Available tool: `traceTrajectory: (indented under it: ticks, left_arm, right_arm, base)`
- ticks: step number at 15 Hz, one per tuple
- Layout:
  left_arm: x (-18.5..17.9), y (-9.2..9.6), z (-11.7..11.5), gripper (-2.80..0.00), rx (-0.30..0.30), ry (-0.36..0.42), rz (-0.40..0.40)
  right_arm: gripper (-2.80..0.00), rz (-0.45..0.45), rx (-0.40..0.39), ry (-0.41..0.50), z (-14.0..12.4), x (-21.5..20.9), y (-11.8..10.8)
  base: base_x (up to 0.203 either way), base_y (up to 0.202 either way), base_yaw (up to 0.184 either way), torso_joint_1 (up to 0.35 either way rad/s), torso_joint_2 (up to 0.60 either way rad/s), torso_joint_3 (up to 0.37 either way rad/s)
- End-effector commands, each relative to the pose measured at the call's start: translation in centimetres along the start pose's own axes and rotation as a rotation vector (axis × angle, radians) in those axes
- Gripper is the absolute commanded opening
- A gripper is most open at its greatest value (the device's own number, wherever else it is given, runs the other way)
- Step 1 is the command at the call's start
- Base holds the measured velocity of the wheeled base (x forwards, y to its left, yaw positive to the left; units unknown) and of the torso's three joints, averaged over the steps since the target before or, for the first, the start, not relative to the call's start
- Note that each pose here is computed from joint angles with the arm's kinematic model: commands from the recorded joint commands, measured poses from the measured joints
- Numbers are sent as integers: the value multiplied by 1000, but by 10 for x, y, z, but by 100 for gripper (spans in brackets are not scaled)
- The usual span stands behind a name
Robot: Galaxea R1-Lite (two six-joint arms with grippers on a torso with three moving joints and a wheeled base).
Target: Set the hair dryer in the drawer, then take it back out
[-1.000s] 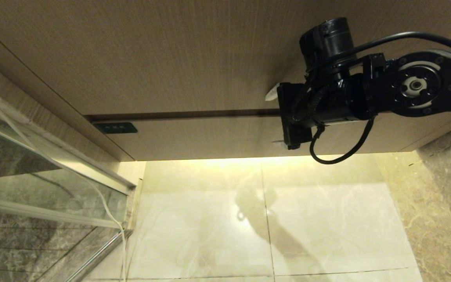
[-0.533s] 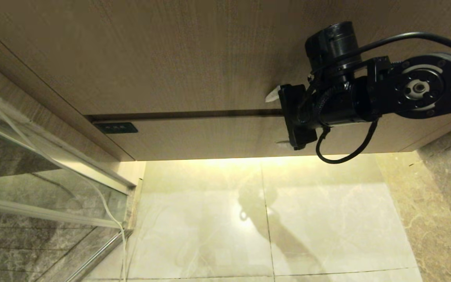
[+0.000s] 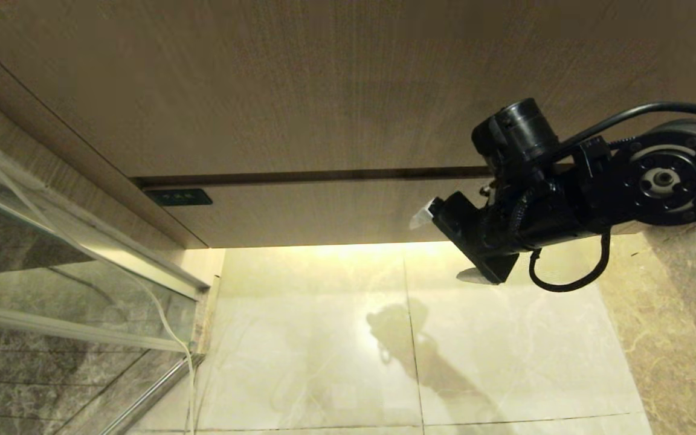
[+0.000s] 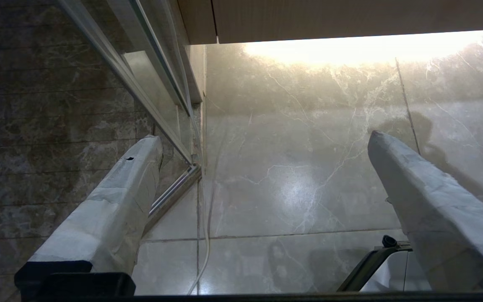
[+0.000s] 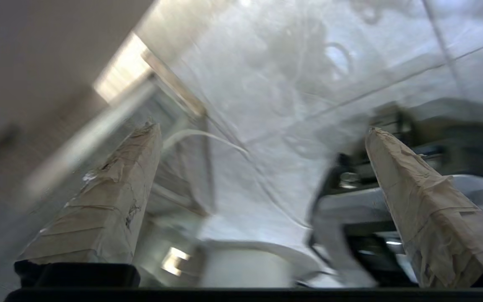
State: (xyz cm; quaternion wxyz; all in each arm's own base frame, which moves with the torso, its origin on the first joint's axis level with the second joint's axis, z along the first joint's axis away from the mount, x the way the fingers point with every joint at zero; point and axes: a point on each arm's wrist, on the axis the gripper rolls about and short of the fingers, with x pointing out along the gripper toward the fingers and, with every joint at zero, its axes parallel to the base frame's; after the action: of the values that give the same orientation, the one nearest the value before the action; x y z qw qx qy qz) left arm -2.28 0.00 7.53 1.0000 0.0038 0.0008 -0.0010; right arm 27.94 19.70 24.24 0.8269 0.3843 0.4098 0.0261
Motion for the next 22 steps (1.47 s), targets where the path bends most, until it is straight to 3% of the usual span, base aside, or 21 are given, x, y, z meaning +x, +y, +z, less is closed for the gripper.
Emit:
traceTrajectory:
  ticks: [1,2,5,6,9,10,11,12,16,17,20,22]
  left_arm:
    - [0,0,0,0,0,0,-1]
    - [0,0,0,0,0,0,-1]
    - [0,0,0,0,0,0,-1]
    - [0,0,0,0,0,0,0]
    - [0,0,0,0,0,0,-1]
    - [0,0,0,0,2,0,-1]
    - [0,0,0,0,0,1,0]
    - [0,0,0,0,1,0,-1]
    - [0,0,0,0,0,0,-1]
    - [0,0,0,0,0,0,0]
    - [0,0,0,0,0,0,0]
    - [0,0,0,0,0,0,0]
  right_arm:
    - [0,-2,-56,15,0,-4,-4]
    - [0,-15,-117,22,1,-4,-8]
    - [0,-107,-513,63,7,-13,-37]
    - [0,-126,-675,86,9,-15,-46]
    - [0,-152,-1310,151,22,-19,-68]
    - [0,-156,-1468,149,30,-19,-73]
    - [0,-154,-1572,103,37,-18,-74]
    - [0,-144,-1616,25,44,-16,-72]
    - [0,-151,-1899,14,48,-12,-81]
    - [0,-139,-1919,1,50,-12,-81]
    - [0,152,-1972,-41,47,-14,-76]
    - [0,271,-2006,-120,48,-21,-71]
  base:
    - [0,0,0,0,0,0]
    - [0,0,0,0,0,0]
    - [0,0,0,0,0,0]
    - [0,0,0,0,0,0]
    - [0,0,0,0,0,0]
    - [0,0,0,0,0,0]
    - [0,0,0,0,0,0]
    - [0,0,0,0,0,0]
    - [0,0,0,0,0,0]
    - [0,0,0,0,0,0]
    - [0,0,0,0,0,0]
    - [0,0,0,0,0,0]
